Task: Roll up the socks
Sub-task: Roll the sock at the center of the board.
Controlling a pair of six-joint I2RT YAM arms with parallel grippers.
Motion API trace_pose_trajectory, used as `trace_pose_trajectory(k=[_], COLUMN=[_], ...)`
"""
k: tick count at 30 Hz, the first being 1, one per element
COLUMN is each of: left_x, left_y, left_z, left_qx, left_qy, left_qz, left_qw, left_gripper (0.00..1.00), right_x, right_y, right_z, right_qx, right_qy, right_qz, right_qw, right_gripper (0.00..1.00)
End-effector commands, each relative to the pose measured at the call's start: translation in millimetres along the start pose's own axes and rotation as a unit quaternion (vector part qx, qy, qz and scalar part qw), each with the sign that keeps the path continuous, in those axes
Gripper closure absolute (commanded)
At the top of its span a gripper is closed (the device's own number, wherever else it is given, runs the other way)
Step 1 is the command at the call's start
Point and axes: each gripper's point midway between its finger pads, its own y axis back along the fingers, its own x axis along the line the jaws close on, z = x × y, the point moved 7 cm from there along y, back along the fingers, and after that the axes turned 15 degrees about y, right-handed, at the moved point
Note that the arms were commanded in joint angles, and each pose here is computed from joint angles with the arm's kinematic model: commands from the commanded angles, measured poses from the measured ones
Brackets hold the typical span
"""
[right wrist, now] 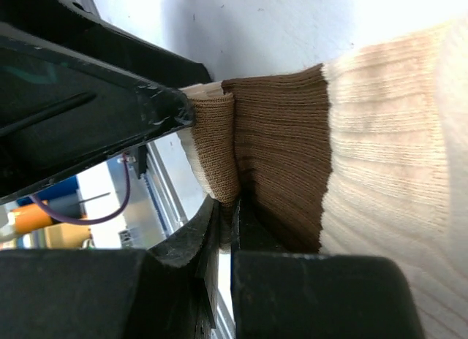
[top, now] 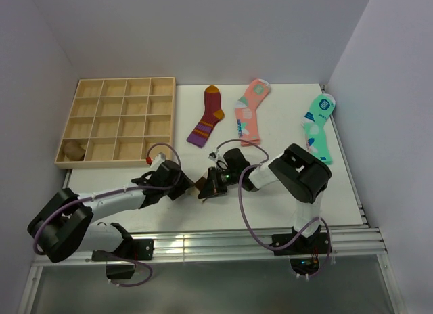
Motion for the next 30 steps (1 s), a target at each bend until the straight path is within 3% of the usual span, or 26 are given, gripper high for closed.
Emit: trace_pose_trajectory(k=[1,9,13,14,17,24,30], left_x=[2,6,6,7,3,-8,-14], left_y=[-8,-16,-14,-13,-10,-5,-5], left_z=[-5,-11,-13,-12,-9,-5,-6], left_qx=[0.008,0.024,0.025,0.022,0.014,0.007,0.013], left_qy=[-0.007,-0.017,-0.027,-0.031,-0.041,-0.074,-0.082], left_qz=[0.013,0.032,0.033,0.039,0.039,0.049,0.048], left_qw=[1.0,0.999,0.999,0.999,0.998,0.996,0.995], left_gripper=[0.45,0.68,0.85,0.87,0.94,0.96,0.96], right_x=[-11,-13,-8,-9,-1,30,52], right_y=[1,4,9,12,21,33,25], right_z=[-17,-15,-8,-8,1,15,14], right_qx=[0.024,0.021,0.01,0.009,-0.009,-0.052,-0.065], right_qy=[-0.038,-0.03,-0.003,-0.002,0.045,0.182,0.252], right_qz=[-0.006,-0.03,-0.043,-0.061,-0.101,-0.22,-0.237], right_qw=[0.999,0.999,0.999,0.998,0.994,0.957,0.936], right_gripper=[1.0,0.97,0.82,0.74,0.64,0.59,0.59])
